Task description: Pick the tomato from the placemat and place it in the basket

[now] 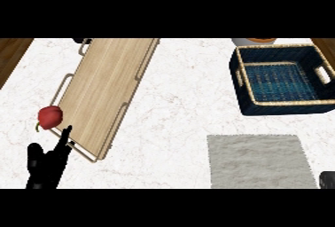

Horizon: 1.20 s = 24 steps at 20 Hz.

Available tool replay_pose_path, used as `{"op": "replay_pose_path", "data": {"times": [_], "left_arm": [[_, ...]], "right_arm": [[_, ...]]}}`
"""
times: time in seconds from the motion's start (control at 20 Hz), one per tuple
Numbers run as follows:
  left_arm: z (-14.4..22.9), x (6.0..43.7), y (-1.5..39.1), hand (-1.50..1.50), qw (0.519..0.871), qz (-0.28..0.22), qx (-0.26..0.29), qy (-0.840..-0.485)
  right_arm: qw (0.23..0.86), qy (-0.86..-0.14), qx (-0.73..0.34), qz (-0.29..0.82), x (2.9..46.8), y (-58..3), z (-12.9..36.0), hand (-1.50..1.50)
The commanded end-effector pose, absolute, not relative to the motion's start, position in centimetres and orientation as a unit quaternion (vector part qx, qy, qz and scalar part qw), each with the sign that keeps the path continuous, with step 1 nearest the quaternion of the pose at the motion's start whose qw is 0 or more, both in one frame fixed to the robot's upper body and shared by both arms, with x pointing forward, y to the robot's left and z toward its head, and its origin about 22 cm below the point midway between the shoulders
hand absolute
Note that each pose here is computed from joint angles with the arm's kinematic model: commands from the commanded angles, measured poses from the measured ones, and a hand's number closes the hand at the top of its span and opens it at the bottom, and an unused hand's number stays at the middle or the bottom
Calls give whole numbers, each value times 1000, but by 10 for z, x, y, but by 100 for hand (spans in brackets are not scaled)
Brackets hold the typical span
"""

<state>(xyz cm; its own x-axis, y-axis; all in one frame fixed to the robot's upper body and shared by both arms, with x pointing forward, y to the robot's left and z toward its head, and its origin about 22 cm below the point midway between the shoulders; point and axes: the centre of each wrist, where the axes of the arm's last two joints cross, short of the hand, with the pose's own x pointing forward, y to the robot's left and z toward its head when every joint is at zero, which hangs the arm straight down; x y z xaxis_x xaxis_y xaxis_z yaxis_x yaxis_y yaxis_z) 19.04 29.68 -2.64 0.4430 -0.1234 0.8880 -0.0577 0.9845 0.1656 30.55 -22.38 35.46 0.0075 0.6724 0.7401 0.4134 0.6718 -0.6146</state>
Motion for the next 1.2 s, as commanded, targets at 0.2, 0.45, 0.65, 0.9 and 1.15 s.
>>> {"op": "replay_pose_path", "data": {"times": [0.2,0.45,0.65,0.9,1.15], "left_arm": [[-50,182,305,0,872,-12,72,-485],[-46,196,289,0,871,-15,75,-486],[-38,193,307,0,870,-17,68,-488],[-46,202,295,0,873,-17,78,-482],[-47,194,299,0,871,-14,75,-486]], "right_arm": [[626,-676,-378,94,340,-251,333,150],[664,-677,-315,33,358,-285,290,150],[657,-683,-318,35,367,-296,267,150],[658,-687,-305,37,372,-311,253,150],[659,-603,-440,93,374,-338,234,150]]}}
